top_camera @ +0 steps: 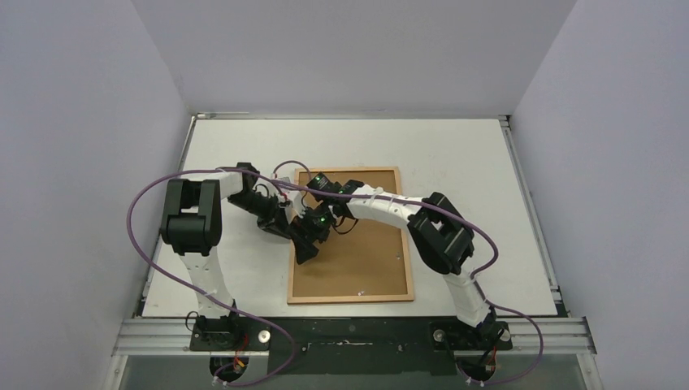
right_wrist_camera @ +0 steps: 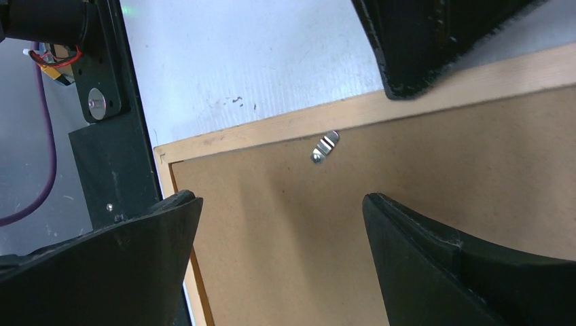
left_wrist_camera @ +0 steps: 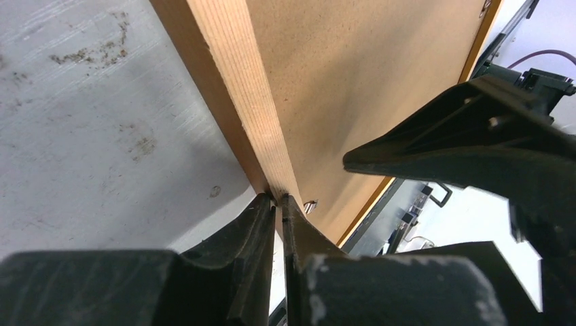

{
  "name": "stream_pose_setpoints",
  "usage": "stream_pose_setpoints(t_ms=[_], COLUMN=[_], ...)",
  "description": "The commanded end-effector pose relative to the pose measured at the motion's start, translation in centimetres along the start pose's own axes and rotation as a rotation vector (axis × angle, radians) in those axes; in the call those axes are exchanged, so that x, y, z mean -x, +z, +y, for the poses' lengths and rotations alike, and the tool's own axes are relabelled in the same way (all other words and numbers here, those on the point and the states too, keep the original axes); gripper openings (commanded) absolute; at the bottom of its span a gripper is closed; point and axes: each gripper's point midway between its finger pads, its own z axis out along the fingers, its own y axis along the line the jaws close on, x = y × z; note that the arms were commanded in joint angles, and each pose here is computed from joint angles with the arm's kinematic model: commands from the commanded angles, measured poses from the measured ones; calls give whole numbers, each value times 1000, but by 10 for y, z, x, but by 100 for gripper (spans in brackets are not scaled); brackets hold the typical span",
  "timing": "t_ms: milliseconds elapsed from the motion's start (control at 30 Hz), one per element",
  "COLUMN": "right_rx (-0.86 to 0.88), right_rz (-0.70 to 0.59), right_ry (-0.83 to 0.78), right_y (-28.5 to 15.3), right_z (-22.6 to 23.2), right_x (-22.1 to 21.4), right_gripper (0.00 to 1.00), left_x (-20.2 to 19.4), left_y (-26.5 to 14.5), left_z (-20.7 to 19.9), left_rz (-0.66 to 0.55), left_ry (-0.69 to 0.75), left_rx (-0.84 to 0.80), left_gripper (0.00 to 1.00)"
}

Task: Put the photo into the frame
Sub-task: Install the photo frame at the center of the board.

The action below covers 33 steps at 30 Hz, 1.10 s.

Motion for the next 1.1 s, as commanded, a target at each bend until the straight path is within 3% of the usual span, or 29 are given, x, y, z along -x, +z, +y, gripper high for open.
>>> stream_pose_setpoints(t_ms=[0, 800, 1067], right_rx=[68, 10, 50], right_rz=[0, -53, 8], right_ry=[-84, -63, -59], right_y=[12, 28, 31], right_z=[18, 3, 12], right_x=[13, 24, 9], right_gripper=[92, 87, 87], left_x=[16, 10, 12], left_y=[2, 8, 7], left_z=[11, 15, 15], left_rz=[-36, -26, -33], left_ry=[32, 1, 2], left_rx=[41, 41, 46], left_gripper=[6, 1, 0])
